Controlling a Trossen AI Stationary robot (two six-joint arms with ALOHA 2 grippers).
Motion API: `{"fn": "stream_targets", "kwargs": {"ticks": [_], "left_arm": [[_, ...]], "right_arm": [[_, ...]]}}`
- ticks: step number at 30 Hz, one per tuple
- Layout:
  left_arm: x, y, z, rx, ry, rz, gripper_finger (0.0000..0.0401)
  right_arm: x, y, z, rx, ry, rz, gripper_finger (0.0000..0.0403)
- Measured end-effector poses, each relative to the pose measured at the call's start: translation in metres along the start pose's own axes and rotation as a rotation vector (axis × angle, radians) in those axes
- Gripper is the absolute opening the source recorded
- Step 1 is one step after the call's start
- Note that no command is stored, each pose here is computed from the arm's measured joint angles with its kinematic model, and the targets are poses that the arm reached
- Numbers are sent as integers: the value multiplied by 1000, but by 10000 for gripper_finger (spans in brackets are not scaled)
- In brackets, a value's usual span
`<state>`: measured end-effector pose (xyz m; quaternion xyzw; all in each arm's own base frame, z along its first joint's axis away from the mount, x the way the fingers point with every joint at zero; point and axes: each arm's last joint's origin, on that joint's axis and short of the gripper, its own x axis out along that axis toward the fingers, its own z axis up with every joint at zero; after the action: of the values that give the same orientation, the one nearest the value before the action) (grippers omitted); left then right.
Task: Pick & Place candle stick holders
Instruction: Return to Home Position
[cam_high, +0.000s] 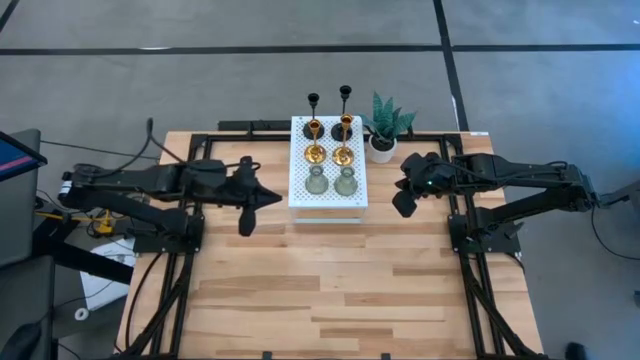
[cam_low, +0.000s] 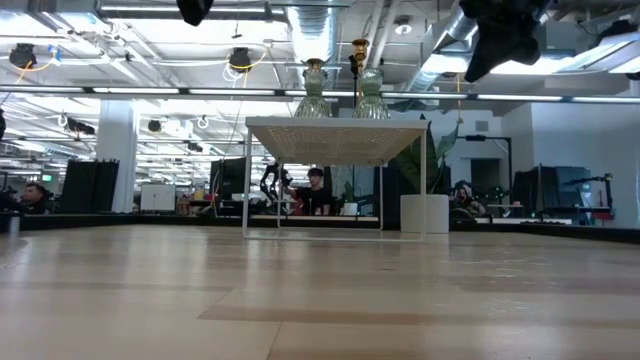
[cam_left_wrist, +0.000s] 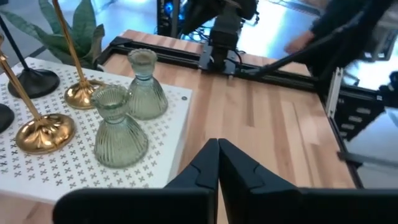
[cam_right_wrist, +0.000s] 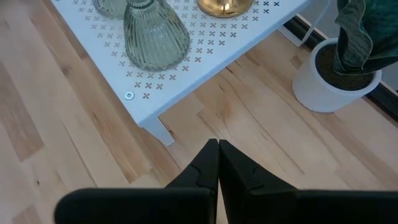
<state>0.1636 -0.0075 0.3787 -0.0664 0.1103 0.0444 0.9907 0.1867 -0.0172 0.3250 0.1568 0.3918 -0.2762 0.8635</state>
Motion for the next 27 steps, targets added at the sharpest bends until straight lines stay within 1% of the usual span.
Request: {"fn": "stream_targets", "kwargs": {"ticks": [3, 6, 12, 16, 21, 27], "left_arm": [[-8, -1, -1, 67, 1, -14, 4], [-16, -1, 1, 124, -20, -20, 5], [-31, 1, 3, 121, -67, -23, 3], [-36, 2, 5, 126, -88, -25, 5], [-37, 2, 5, 190, -91, -22, 4], [-36, 2, 5, 197, -90, -22, 5]], "right_arm": [[0, 0, 1, -1, -8, 5, 0], [-5, 1, 2, -23, -50, 33, 0], [-28, -1, 2, -90, -173, 111, 0], [-48, -11, -4, -108, -242, 147, 0], [-74, -28, -13, -111, -338, 191, 0], [-99, -48, -25, -96, -442, 232, 0]]}}
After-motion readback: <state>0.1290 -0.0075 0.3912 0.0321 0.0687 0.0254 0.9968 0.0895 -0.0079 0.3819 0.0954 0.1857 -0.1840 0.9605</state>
